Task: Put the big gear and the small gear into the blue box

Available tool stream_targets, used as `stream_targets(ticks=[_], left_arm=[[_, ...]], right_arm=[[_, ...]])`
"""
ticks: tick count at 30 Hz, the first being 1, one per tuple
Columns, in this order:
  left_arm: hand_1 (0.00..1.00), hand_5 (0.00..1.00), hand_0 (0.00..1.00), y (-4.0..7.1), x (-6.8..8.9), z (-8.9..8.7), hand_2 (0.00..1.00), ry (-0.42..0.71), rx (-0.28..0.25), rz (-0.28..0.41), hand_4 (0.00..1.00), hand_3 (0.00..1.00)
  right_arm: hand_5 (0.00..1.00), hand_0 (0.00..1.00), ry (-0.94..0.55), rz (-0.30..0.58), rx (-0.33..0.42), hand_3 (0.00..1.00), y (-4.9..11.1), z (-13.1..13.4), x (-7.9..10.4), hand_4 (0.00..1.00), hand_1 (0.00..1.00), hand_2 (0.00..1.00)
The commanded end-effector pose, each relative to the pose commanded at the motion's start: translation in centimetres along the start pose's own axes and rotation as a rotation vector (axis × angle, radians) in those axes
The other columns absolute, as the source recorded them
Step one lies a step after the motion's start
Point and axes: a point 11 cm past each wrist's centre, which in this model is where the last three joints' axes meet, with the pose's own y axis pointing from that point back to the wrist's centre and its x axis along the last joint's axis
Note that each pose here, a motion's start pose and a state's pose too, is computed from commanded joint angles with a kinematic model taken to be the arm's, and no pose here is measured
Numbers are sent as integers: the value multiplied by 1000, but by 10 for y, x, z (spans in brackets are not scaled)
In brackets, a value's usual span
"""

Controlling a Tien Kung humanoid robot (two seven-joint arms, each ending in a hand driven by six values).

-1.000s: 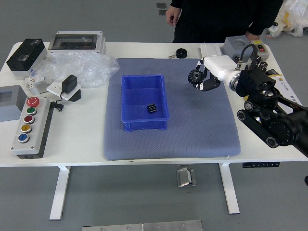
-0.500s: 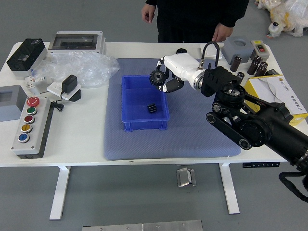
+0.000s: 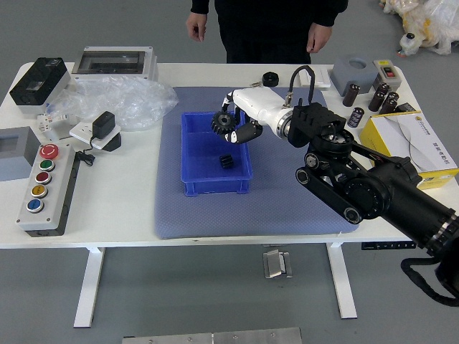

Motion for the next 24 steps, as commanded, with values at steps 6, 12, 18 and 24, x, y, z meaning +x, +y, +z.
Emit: stream_targets(ticks=[6, 12, 18, 24], left_arm=[[831, 298, 861, 0, 1, 0, 812, 2, 1, 1, 703, 834], [831, 297, 862, 0, 0, 1, 812, 6, -3, -1, 703, 834], [831, 297, 862, 0, -2, 0, 812, 20, -3, -3, 703, 835], [831, 297, 862, 0, -3, 0, 812, 31, -7, -5, 703, 834]], right_arm=[[597, 540, -8, -3, 0, 879, -1, 1, 5, 913, 530, 671], [630, 585, -12, 2, -5, 916, 2, 5, 8, 940, 554, 702], [644, 576, -22, 40, -56, 875, 20, 36, 20, 946, 542, 687], [638, 566, -82, 85, -149, 836, 49, 89, 23, 917, 536, 667]])
